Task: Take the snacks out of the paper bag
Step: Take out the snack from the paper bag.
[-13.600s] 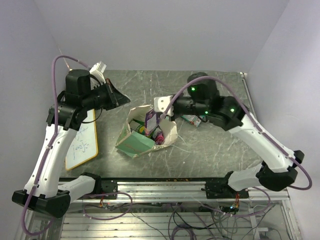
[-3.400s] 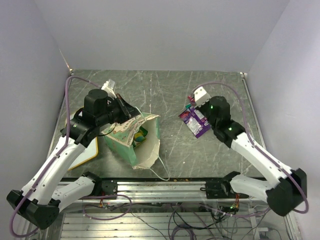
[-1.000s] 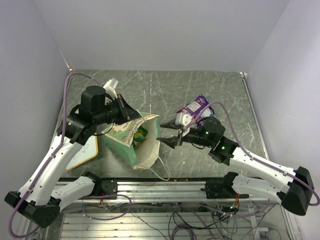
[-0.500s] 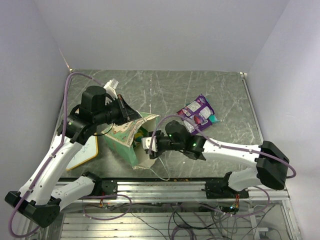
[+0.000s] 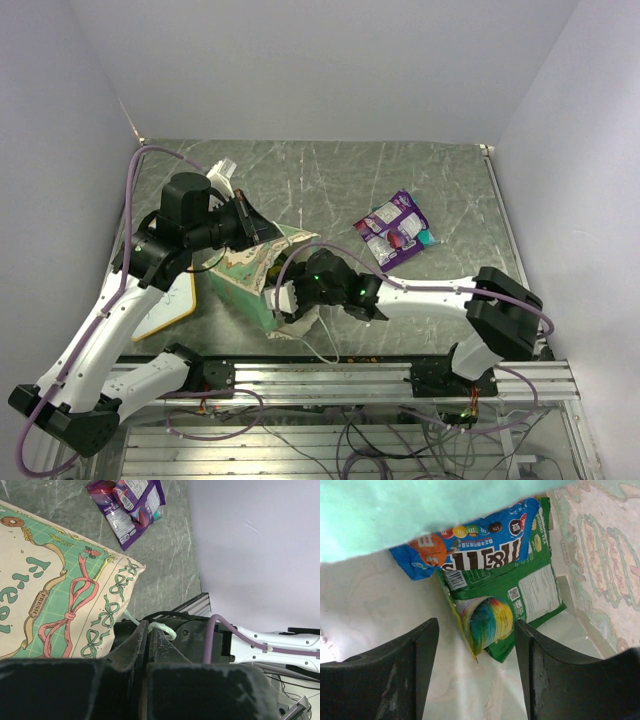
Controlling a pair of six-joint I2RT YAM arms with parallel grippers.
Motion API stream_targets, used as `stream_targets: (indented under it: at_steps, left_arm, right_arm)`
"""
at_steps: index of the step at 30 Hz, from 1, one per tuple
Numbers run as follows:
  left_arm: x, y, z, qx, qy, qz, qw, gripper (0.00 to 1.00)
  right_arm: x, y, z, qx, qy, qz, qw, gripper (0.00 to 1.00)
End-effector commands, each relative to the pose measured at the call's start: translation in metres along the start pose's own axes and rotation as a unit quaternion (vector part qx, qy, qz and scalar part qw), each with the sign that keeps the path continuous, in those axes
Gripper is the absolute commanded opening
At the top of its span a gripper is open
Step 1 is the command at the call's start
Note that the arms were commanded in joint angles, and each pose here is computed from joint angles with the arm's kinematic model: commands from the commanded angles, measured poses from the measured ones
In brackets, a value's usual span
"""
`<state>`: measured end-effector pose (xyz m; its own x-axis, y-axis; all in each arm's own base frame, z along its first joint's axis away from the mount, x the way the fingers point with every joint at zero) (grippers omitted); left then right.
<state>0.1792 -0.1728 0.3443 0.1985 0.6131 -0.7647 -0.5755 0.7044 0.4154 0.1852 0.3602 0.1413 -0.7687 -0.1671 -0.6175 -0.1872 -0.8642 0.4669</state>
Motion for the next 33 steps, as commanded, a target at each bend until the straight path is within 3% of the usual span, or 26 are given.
stream_targets:
  at_steps: [1, 21, 29, 33]
  left_arm:
    - [-0.006, 0.000, 0.002, 0.002, -0.002, -0.018, 1.000, 0.07]
    - [-0.003, 0.018, -0.005, 0.005, -0.012, 0.004, 1.000, 0.07]
    - [0.001, 0.019, -0.009, -0.007, 0.003, 0.001, 1.000, 0.07]
    - [0.001, 0.022, -0.011, -0.008, 0.005, -0.001, 1.000, 0.07]
  right_arm:
    - [-0.018, -0.013, 0.007, -0.005, 0.038, -0.021, 0.999, 0.62]
    - [0.000, -0.048, -0.034, 0.029, 0.046, -0.004, 0.999, 0.65]
    - [-0.007, -0.052, -0.047, 0.051, 0.024, -0.012, 0.998, 0.45]
    - [-0.018, -0.050, -0.044, 0.052, 0.016, -0.019, 0.998, 0.28]
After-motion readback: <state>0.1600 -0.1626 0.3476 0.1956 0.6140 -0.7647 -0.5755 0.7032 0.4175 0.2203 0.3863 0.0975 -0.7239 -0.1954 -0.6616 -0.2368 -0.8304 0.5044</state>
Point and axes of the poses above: each gripper's point midway between its finger pads, its own y axis back along the fingers, its own x axis along the line the jaws close on, z = x × y, the point moved 6 cm from there along y, back along the fingers
